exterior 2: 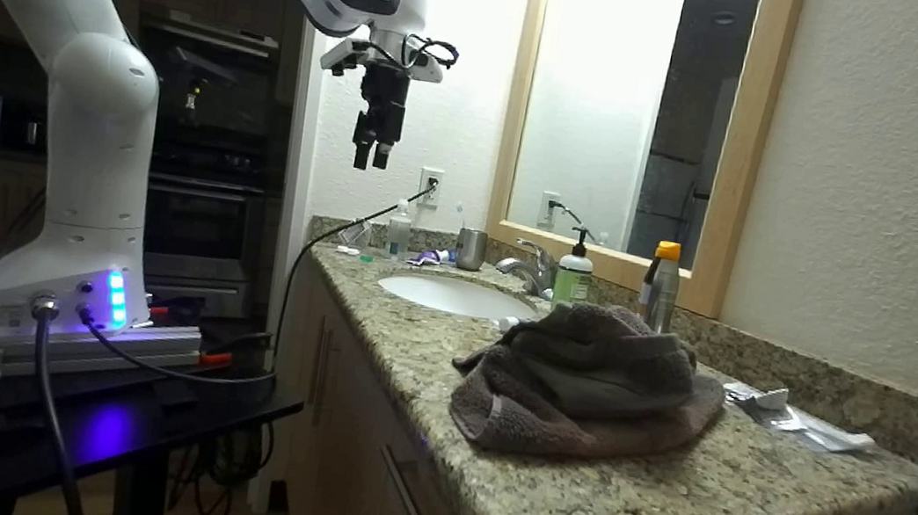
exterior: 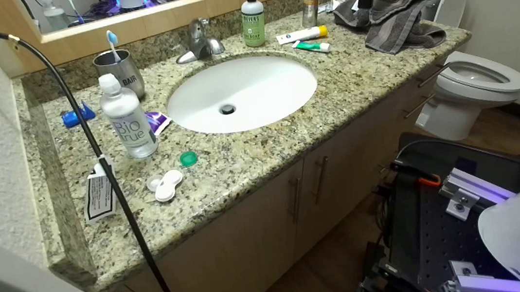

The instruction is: Open the tap

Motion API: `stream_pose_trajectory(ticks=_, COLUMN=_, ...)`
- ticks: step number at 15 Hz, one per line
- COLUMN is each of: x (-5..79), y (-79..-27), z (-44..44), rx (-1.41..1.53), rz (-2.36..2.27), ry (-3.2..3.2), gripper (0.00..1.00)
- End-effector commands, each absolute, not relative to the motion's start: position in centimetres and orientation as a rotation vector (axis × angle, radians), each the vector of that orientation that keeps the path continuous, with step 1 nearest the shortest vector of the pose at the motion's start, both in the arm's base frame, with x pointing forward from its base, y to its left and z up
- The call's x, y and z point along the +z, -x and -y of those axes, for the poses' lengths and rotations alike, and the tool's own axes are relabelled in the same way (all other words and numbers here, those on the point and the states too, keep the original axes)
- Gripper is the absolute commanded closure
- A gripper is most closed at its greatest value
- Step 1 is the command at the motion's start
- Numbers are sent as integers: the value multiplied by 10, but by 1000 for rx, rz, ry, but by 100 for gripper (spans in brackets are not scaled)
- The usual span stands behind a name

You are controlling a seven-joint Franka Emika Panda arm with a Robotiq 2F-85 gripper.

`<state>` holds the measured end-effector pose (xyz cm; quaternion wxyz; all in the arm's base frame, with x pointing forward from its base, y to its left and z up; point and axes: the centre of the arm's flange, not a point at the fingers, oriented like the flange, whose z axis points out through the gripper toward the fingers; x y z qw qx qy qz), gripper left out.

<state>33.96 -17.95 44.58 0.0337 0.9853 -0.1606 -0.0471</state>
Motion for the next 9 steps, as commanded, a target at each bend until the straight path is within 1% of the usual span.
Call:
stream_pose_trajectory(ticks=1, x=418, y=-403, z=224, rx=-148, rz=739, ry=-2960, gripper=0)
stream_pose_trajectory(ticks=6, x=409, y=-476, z=251, rx=-293, rz=662, ry=-3038, gripper=0)
stream_pose_trajectory(ticks=9, x=428, y=-531, z=249, rx=-225, rz=640, ry=-3044, gripper=0)
